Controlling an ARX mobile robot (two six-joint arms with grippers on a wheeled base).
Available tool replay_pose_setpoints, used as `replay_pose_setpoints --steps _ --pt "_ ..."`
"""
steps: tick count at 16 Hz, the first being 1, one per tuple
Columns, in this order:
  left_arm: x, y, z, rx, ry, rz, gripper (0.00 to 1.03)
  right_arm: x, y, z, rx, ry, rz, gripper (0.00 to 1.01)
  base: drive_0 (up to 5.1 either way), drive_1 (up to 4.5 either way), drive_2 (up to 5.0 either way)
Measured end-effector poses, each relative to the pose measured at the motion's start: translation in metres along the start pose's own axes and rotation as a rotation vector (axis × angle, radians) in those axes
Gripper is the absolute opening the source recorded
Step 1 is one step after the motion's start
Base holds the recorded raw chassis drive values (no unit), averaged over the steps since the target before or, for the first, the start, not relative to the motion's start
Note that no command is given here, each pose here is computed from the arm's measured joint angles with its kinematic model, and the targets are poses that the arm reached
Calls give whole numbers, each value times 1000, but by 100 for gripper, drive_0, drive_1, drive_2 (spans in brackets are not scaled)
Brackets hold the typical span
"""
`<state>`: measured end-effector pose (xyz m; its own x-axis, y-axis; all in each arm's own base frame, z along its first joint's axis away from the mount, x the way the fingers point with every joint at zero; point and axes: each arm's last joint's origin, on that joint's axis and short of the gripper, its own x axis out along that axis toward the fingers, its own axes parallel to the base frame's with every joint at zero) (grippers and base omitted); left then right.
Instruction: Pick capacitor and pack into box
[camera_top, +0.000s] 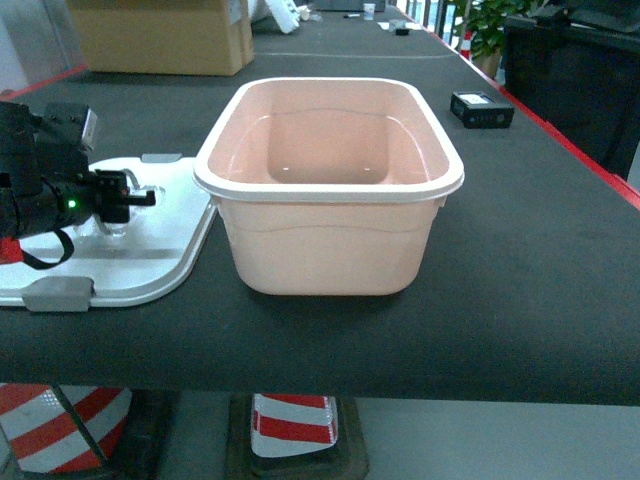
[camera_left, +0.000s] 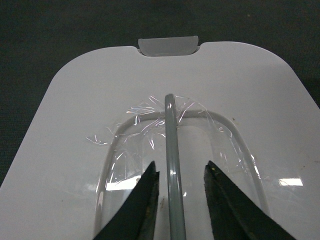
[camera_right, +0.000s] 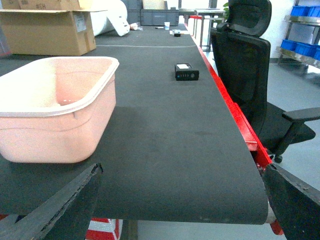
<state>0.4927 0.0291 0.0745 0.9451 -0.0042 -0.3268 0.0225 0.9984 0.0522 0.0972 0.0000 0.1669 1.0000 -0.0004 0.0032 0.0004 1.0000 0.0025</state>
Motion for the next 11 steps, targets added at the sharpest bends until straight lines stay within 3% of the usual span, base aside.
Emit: replay_pose_setpoints --steps 3,8,10,11 --pt "0 3 1 -6 -2 3 2 0 0 0 0 0 0 98 0 0 0" --pt "-7 6 5 -34 9 11 2 0 0 0 0 0 0 98 0 0 0" --pt "-20 12 25 -51 -15 47 2 0 0 0 0 0 0 98 0 0 0" --pt "-34 18 52 -51 -78 78 2 0 0 0 0 0 0 98 0 0 0"
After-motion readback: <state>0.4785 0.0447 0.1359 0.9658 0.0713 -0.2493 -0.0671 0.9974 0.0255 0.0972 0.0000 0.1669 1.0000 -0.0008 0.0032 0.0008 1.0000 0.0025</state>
